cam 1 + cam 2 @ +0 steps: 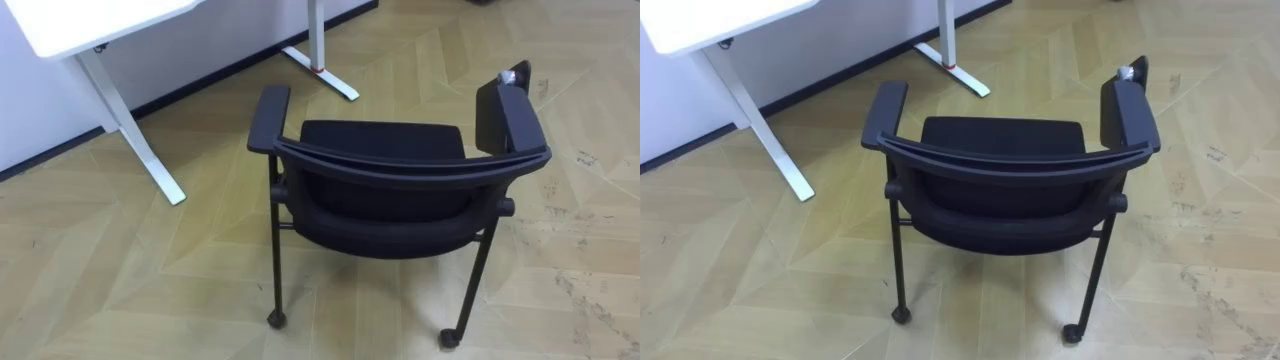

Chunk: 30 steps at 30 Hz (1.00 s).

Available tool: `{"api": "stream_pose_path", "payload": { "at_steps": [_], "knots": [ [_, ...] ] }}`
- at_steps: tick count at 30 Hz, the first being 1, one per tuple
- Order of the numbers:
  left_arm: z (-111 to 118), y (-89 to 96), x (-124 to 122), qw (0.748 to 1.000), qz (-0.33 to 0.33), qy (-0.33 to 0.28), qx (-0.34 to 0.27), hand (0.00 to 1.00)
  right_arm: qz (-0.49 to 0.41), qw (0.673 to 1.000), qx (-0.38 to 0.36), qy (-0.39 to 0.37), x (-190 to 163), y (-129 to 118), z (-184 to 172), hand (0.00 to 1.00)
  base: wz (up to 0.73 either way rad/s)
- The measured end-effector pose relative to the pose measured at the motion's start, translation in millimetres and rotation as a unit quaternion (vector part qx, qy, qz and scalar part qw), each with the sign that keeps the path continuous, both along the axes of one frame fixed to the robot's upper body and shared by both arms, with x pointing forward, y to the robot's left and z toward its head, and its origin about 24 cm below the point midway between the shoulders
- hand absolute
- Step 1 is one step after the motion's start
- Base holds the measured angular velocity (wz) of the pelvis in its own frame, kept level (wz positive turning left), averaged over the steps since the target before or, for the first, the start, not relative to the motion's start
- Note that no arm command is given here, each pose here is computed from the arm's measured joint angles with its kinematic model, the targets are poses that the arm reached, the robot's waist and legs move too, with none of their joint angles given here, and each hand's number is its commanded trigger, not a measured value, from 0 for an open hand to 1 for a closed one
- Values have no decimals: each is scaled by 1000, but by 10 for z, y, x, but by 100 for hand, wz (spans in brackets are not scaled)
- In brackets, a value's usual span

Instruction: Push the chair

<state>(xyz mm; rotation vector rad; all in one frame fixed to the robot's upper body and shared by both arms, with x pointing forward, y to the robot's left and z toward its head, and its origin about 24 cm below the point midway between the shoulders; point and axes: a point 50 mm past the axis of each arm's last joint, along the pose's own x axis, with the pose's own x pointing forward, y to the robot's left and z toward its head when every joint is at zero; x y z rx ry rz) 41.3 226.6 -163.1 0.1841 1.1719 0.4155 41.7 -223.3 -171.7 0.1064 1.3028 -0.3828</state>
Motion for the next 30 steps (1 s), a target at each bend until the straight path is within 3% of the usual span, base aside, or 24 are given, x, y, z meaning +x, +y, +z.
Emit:
{"api": "stream_pose_path", "payload": {
  "at_steps": [17, 30],
  "knots": [
    [11, 44, -110, 999, 25, 14, 42, 0, -2, 1000, 4, -1, -17, -1, -1, 0, 0],
    [63, 228, -113, 986, 128, 16, 108, 0, -32, 999, 5, 13, -65, -17, -7, 0, -1]
  ]
}}
